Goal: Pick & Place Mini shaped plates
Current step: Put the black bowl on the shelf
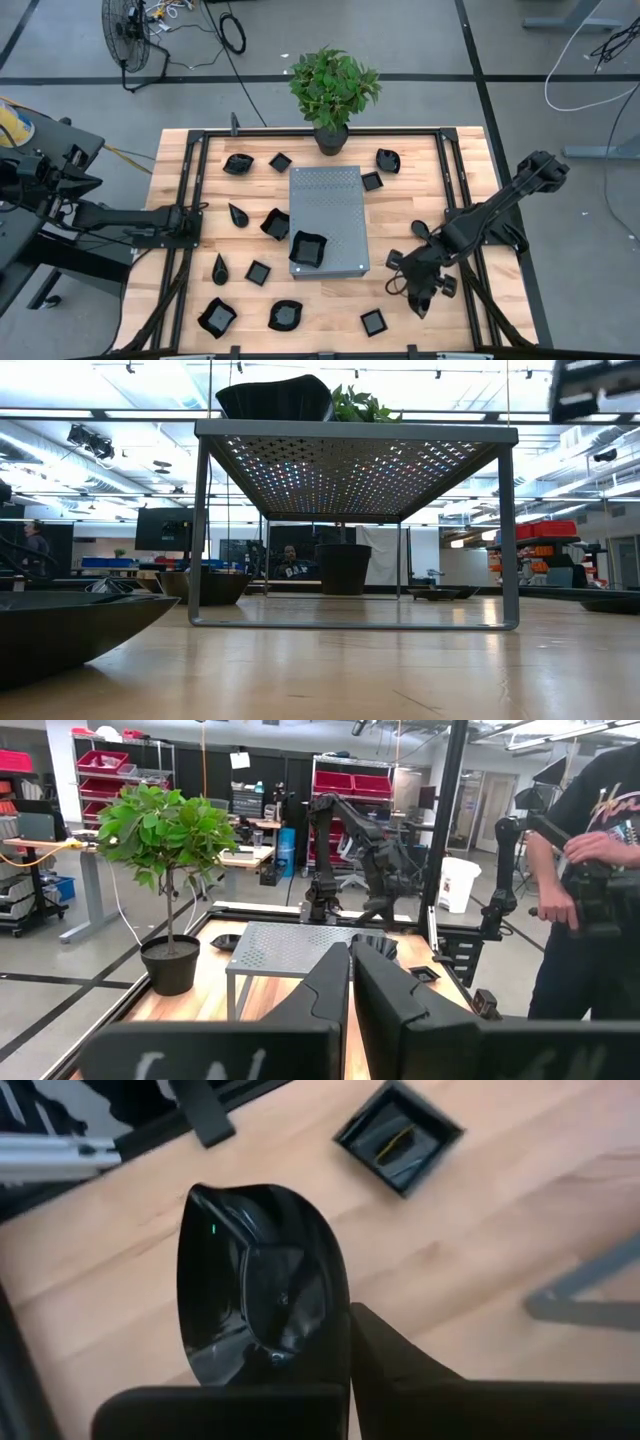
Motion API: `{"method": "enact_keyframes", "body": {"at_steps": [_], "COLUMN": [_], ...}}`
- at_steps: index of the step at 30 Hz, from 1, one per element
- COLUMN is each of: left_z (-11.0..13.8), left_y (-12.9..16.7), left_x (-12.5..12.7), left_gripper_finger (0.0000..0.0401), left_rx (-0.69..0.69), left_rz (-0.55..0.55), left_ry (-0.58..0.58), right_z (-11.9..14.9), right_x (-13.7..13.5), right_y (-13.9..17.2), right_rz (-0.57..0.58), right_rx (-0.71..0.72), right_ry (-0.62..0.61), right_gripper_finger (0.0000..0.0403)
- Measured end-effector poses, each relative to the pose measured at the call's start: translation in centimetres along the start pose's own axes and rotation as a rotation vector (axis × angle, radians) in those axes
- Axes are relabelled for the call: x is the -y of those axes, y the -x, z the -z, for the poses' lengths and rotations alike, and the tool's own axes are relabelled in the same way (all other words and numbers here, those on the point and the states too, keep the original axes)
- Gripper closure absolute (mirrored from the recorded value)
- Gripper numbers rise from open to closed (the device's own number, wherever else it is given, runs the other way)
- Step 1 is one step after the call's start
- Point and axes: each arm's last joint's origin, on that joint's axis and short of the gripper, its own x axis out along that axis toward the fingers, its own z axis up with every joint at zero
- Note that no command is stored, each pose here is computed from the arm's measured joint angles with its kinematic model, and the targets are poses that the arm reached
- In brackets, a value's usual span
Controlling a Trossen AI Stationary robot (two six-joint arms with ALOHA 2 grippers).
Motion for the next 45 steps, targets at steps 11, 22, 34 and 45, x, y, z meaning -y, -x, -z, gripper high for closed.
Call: {"method": "enact_keyframes", "body": {"at_steps": [11, 22, 34, 45], "left_z": [0.0, 0.0, 0.0, 0.0], "left_y": [0.0, 0.0, 0.0, 0.0], "left_x": [0.0, 0.0, 0.0, 0.0], "left_gripper_finger": [0.0378, 0.0378, 0.0378, 0.0378], "left_rx": [-0.001, 0.000, -0.001, 0.000], "left_rz": [0.000, 0.000, 0.000, 0.000], "left_ry": [0.000, 0.000, 0.000, 0.000], "right_z": [-1.8, -1.3, 1.2, 2.3], "right_x": [3.1, 6.8, 11.5, 14.9], "right_y": [6.3, 11.5, 10.8, 8.5], "right_rz": [0.085, 0.227, 0.293, 0.265], "right_rx": [0.040, 0.146, 0.098, 0.104], "right_ry": [-0.243, -0.434, -0.485, -0.534], "right_gripper_finger": [0.0403, 0.0403, 0.0403, 0.0403]}}
